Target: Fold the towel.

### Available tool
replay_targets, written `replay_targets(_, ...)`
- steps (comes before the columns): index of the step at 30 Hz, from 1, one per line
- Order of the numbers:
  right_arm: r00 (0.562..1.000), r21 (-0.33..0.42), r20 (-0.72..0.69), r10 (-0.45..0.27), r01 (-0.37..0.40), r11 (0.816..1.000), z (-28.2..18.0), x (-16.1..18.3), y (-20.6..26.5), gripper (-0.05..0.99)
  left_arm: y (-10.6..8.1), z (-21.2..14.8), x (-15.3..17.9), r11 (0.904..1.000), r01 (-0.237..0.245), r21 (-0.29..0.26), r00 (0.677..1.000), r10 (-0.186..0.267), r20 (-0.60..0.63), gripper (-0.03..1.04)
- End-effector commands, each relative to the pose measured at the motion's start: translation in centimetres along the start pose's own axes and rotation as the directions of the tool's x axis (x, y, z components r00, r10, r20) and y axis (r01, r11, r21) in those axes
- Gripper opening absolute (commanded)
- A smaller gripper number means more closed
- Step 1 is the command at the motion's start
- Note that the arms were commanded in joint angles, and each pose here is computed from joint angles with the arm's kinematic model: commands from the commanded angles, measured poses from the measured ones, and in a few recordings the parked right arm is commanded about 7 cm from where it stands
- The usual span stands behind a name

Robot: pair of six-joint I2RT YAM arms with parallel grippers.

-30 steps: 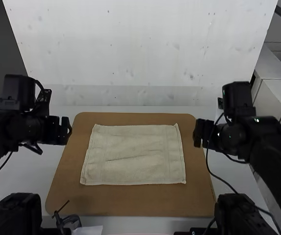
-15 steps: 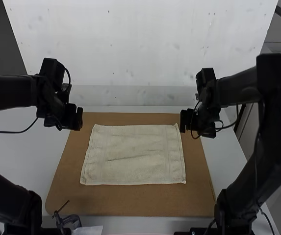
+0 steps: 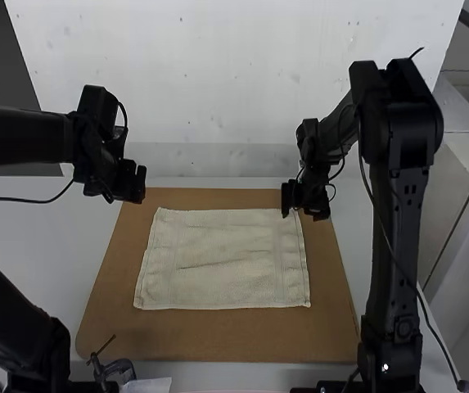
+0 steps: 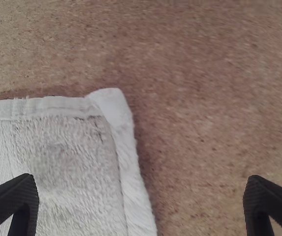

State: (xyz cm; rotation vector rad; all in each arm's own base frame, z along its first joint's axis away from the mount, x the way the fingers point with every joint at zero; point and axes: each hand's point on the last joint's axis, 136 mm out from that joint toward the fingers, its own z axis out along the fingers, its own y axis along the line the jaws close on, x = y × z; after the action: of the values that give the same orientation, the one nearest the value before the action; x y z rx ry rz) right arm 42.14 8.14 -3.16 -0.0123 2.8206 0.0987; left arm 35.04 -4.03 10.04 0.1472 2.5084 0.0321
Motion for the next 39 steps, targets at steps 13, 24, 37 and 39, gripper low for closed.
replay_targets(13, 1.000, 0.075, 0.001, 0.009, -0.009, 0.997, 1.9, -1.9, 0.0, 0.81, 0.2, 1.5, -0.5, 0.9999, 0.012, -0.003, 1.000, -0.013, -0.007, 0.94)
replay_targets(24, 0.999, 0.160, -0.036, -0.031, 0.037, 0.986, 3.2, -0.4, -0.6, 0.02, -1.0, 4.0, -0.2, 0.9999, -0.003, 0.015, 0.999, 0.004, -0.052, 0.94)
replay_targets(37, 0.999, 0.167, -0.045, -0.020, 0.027, 0.986, 3.7, 0.1, -1.5, 0.02, -4.4, 11.2, -3.2, 0.9991, 0.041, 0.004, 0.975, -0.039, -0.220, 0.94)
replay_targets(39, 0.998, 0.168, -0.051, -0.024, 0.032, 0.985, 3.8, 0.3, -1.7, 0.02, -4.4, 12.4, -2.6, 0.9985, 0.054, -0.009, 0.962, -0.054, -0.267, 0.92)
